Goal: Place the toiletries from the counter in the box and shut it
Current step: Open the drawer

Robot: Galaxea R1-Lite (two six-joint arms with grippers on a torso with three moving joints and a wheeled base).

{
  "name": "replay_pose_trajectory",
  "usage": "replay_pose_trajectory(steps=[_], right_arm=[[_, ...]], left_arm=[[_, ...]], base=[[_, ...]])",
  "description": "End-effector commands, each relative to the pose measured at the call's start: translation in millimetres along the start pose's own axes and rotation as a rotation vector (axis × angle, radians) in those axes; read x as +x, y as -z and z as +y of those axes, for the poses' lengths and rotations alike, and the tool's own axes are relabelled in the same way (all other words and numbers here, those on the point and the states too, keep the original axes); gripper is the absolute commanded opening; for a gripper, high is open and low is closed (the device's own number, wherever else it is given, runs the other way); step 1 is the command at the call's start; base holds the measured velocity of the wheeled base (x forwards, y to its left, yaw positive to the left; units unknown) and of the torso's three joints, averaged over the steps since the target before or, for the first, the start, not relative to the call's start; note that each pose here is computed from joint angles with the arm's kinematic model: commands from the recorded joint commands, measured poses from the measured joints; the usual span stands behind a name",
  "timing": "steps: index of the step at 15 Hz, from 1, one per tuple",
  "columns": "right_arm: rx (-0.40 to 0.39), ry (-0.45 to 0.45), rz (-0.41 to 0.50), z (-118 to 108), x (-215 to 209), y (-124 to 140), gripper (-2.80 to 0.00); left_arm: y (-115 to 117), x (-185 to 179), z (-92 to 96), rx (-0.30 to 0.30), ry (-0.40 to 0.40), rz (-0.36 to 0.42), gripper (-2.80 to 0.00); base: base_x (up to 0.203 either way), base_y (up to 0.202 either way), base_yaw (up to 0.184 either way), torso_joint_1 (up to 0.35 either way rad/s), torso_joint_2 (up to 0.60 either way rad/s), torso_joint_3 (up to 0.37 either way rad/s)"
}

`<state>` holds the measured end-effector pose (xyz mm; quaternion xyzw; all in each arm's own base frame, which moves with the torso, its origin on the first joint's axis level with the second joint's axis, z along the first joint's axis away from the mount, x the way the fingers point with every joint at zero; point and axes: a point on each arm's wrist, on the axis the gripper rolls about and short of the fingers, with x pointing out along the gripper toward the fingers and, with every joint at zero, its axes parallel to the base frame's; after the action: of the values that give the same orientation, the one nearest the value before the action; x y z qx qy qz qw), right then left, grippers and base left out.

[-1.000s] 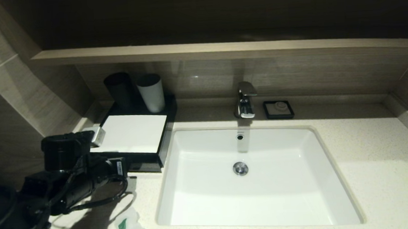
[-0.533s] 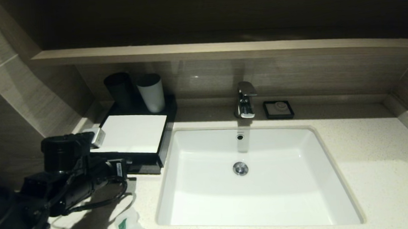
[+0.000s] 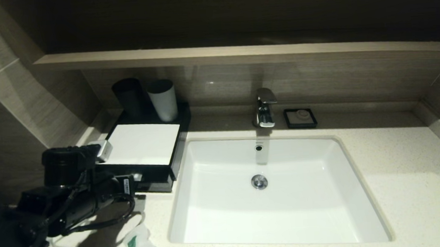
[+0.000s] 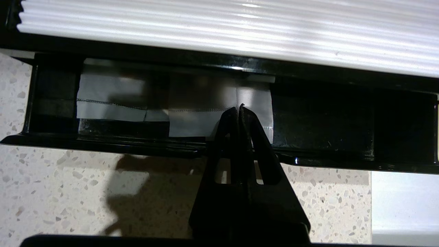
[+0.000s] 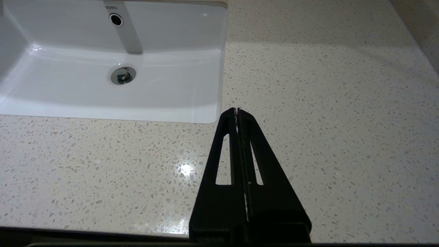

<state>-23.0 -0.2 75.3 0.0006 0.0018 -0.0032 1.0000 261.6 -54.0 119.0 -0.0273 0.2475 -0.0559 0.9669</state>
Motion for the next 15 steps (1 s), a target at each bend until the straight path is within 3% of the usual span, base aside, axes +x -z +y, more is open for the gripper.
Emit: replay_pose_trajectory(steps=[1,15], right_arm=[[0.0,0.0,0.001,0,0,0,-2.8],[0.0,0.0,0.001,0,0,0,-2.8]], left_arm=[[-3,-8,0.1,-0.001,0.001,-0.006,-2.8],[5,-26,-6.3,0.022,0.02,0.082,-2.8]], base=[[0.0,0.0,0.0,0.0,0.0,0.0],[0.0,0.0,0.0,0.0,0.0,0.0]])
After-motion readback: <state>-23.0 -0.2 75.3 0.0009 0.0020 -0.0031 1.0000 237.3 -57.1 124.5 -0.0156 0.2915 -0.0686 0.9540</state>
